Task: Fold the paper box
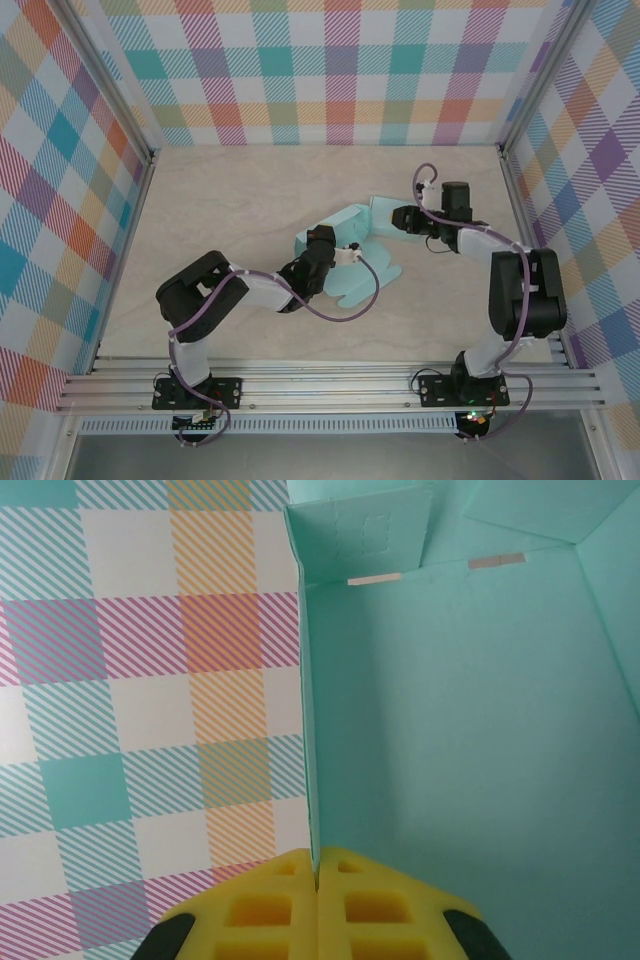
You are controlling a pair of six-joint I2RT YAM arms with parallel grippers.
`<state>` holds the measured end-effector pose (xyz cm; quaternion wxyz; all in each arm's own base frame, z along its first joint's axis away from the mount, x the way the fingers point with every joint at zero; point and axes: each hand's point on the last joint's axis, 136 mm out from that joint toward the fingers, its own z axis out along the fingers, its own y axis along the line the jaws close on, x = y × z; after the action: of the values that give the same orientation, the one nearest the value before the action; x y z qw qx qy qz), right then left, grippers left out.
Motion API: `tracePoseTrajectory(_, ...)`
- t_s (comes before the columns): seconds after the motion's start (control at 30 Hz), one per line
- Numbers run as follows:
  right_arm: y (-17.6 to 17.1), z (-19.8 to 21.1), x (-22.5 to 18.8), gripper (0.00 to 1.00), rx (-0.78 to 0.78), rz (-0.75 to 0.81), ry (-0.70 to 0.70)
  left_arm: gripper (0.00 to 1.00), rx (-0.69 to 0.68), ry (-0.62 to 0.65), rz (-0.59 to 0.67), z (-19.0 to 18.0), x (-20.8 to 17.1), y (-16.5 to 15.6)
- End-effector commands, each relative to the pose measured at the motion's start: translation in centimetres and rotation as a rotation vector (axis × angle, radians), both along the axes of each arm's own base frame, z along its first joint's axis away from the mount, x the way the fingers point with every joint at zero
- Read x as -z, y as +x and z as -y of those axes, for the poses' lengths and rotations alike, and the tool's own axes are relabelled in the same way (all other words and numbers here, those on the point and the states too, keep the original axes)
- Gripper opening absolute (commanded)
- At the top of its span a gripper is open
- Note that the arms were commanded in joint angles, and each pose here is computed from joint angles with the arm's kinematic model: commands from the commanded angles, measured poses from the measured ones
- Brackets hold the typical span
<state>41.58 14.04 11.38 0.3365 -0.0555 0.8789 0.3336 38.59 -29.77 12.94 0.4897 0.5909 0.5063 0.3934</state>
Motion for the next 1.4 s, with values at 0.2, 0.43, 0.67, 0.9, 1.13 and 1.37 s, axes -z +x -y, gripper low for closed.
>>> tracePoseTrajectory(0.2,1.2,-2.9,1.0,0.33,-0.087,-0.003,-0.086,0.00,-0.003,0.029,0.000,0.2,0.7,0.0)
tracePoseTrajectory(0.43,0.1,-5.8,1.4,0.40,-0.199,0.005,-0.060,0.00,-0.005,0.034,-0.005,0.1,0.9,0.0)
tracePoseTrajectory(0.67,-0.6,-7.8,1.8,0.46,-0.275,0.014,-0.035,0.00,-0.004,0.038,-0.008,0.2,1.1,0.1)
tracePoseTrajectory(0.9,-0.7,-8.2,1.9,0.51,-0.291,0.026,-0.022,0.00,-0.005,0.040,-0.010,0.2,1.1,0.1)
tracePoseTrajectory(1.13,-0.2,-9.2,2.0,0.54,-0.333,0.040,0.013,0.00,-0.003,0.042,-0.014,0.2,1.4,0.1)
tracePoseTrajectory(1.37,0.4,-10.1,2.0,0.56,-0.344,0.061,-0.008,0.00,0.006,0.023,-0.022,0.4,1.1,-0.1)
